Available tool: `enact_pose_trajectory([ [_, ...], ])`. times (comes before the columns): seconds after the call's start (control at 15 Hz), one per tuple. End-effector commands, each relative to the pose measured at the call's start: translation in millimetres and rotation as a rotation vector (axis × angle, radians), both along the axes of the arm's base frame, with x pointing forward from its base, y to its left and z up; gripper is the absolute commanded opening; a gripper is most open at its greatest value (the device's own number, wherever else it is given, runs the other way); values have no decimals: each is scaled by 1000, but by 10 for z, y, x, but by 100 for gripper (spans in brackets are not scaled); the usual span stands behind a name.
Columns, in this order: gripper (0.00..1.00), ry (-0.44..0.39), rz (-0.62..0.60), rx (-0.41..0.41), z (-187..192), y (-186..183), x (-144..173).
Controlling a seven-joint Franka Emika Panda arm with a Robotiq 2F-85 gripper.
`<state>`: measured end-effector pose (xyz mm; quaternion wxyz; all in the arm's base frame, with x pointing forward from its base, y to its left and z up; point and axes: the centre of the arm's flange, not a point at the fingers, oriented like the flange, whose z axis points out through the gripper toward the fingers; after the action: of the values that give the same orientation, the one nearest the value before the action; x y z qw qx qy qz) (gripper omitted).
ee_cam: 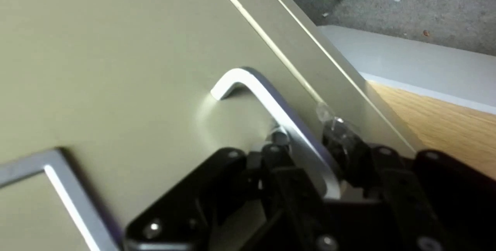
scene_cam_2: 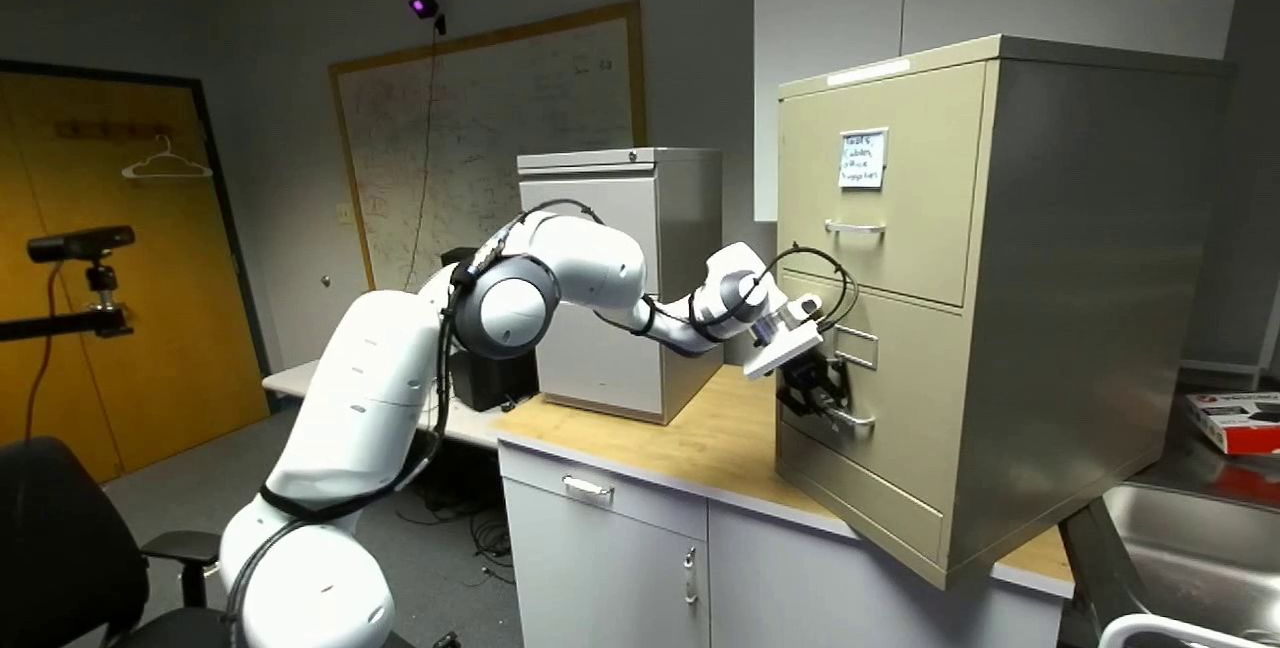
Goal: Open the bottom drawer of the cabinet to the right.
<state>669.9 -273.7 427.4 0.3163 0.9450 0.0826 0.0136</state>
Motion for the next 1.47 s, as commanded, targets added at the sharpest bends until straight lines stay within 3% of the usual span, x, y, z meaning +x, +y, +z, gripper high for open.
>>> enact_pose_trajectory([
  [0.0,5,100,-119,-89,-399,172,332],
  [0.47,4,224,-94,-189,-685,440,399],
  [1.4,3,442,-83,-501,-1302,701,150],
])
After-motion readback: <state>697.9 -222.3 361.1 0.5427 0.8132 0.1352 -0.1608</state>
